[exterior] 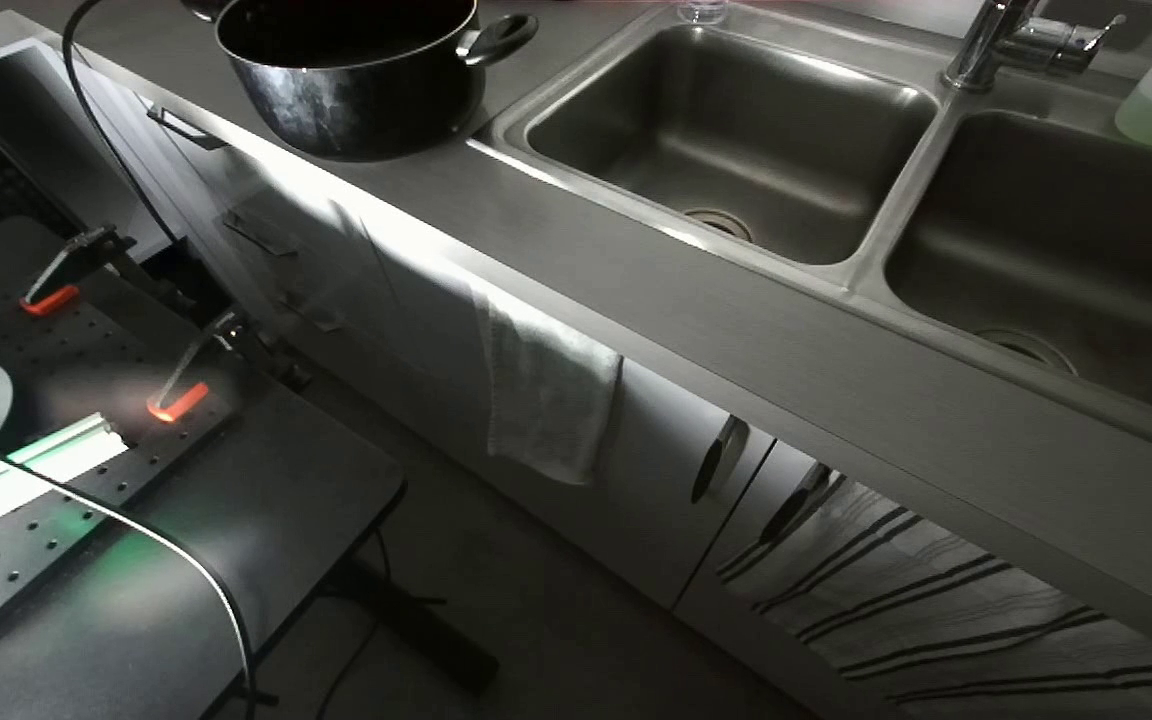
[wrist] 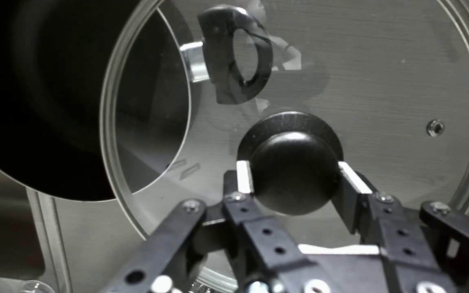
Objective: Put the pot's lid on the counter
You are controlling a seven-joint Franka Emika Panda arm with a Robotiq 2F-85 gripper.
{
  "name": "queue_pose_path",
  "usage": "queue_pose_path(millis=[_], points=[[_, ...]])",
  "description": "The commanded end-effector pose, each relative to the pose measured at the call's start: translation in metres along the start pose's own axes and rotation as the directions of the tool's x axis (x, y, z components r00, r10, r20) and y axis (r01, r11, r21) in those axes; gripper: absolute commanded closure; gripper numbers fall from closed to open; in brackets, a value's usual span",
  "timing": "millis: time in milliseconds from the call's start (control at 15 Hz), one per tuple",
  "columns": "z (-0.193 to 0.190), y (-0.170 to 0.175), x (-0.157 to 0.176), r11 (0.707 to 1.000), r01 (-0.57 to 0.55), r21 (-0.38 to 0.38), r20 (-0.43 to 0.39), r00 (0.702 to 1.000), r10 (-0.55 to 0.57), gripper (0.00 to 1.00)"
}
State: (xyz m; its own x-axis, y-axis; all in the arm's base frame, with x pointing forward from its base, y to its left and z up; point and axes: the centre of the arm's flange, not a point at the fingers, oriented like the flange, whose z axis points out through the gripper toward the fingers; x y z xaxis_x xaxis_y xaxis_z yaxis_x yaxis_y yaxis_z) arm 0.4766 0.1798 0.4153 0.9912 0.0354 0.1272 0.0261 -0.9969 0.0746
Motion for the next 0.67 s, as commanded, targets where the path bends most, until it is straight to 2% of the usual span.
queue_pose_path(millis=[0,600], points=[[-0.006,-0.043,0.010,0.999,0.040,-0.018,-0.038,0.998,-0.041,0.75],[0.013,-0.134,0.014,0.988,0.139,-0.060,-0.058,0.988,-0.143,0.75]])
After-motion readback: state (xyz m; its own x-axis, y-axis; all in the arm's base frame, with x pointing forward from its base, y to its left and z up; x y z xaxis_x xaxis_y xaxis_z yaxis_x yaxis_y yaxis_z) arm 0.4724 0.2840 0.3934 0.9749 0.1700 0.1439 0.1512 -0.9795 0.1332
